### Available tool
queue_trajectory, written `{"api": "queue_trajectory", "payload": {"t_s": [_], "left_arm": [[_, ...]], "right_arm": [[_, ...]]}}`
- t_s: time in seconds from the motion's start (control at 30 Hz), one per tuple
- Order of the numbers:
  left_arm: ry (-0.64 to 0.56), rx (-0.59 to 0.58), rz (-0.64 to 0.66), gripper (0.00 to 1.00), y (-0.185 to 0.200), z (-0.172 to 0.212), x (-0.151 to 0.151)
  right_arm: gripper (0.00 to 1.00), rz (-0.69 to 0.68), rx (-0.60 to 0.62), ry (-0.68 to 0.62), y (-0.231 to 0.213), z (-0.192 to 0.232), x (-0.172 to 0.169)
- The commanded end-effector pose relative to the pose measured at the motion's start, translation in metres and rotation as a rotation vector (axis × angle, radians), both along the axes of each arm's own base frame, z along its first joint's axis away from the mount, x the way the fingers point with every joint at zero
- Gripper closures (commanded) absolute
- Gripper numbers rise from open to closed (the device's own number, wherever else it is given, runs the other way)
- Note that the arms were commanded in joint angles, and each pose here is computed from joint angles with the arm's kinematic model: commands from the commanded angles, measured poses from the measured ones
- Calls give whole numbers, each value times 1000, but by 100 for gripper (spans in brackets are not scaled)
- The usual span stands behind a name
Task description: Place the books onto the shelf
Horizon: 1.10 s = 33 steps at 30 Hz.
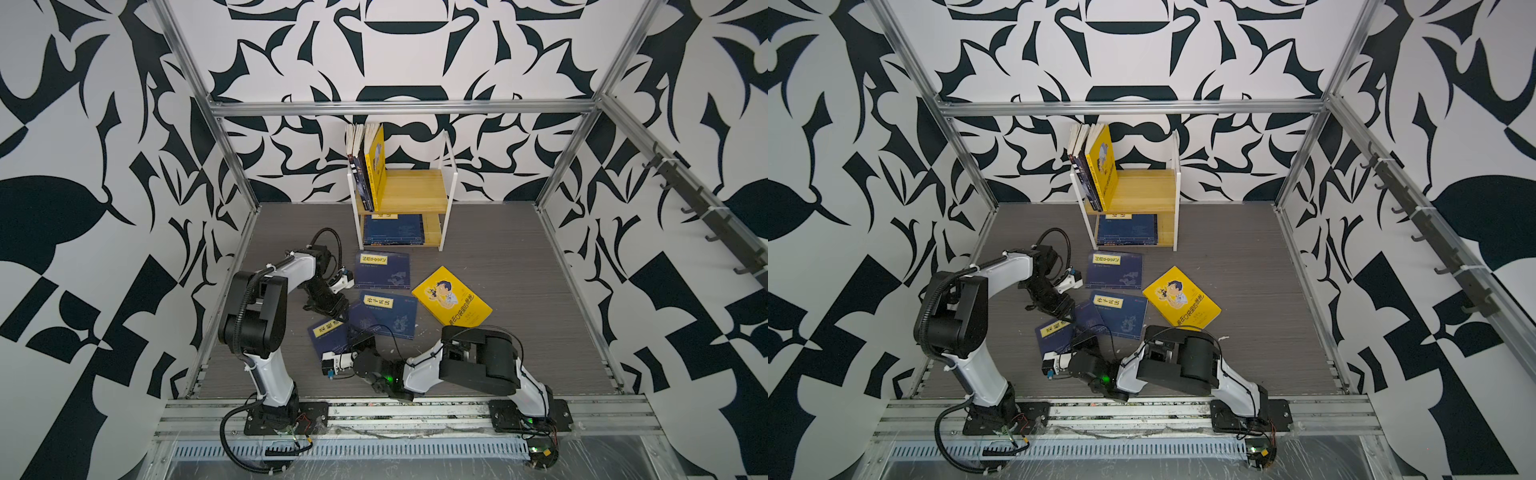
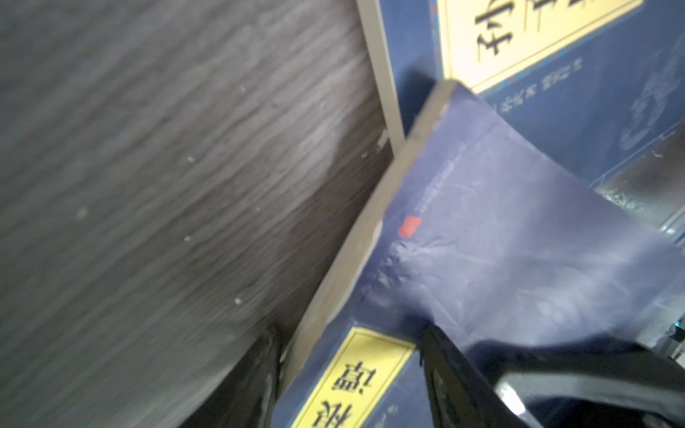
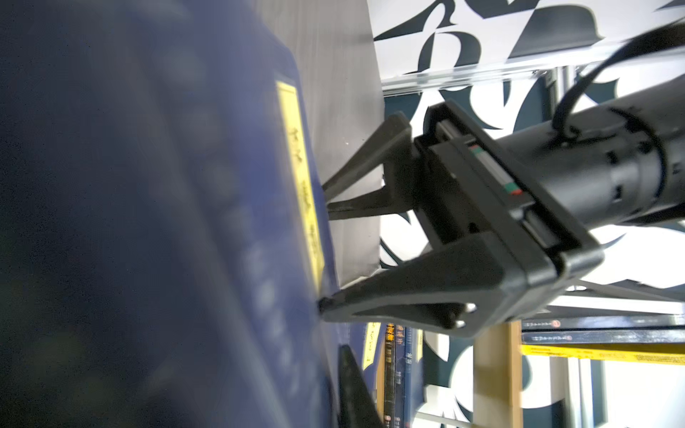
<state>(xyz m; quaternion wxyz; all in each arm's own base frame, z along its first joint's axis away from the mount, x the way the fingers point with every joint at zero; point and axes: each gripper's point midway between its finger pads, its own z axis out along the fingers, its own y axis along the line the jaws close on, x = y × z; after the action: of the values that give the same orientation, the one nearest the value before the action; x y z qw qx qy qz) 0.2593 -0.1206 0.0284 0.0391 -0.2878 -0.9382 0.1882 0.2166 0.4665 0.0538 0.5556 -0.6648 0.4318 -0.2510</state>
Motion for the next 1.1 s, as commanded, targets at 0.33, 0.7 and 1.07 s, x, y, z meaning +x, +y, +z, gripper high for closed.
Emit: {"api": "queue_trajectory", "payload": {"t_s": [0.33, 0.7, 1.07], "left_arm": [[-263, 23, 130, 16, 32, 47, 20], [-563, -171, 387, 5, 55, 122, 43], [-760, -180, 445, 2, 69, 165, 25]], "right_arm": [[100, -58, 154, -56, -30, 84, 2], [100, -132, 115, -61, -71, 125, 28], [100, -224, 153, -23, -128, 186, 98]]}}
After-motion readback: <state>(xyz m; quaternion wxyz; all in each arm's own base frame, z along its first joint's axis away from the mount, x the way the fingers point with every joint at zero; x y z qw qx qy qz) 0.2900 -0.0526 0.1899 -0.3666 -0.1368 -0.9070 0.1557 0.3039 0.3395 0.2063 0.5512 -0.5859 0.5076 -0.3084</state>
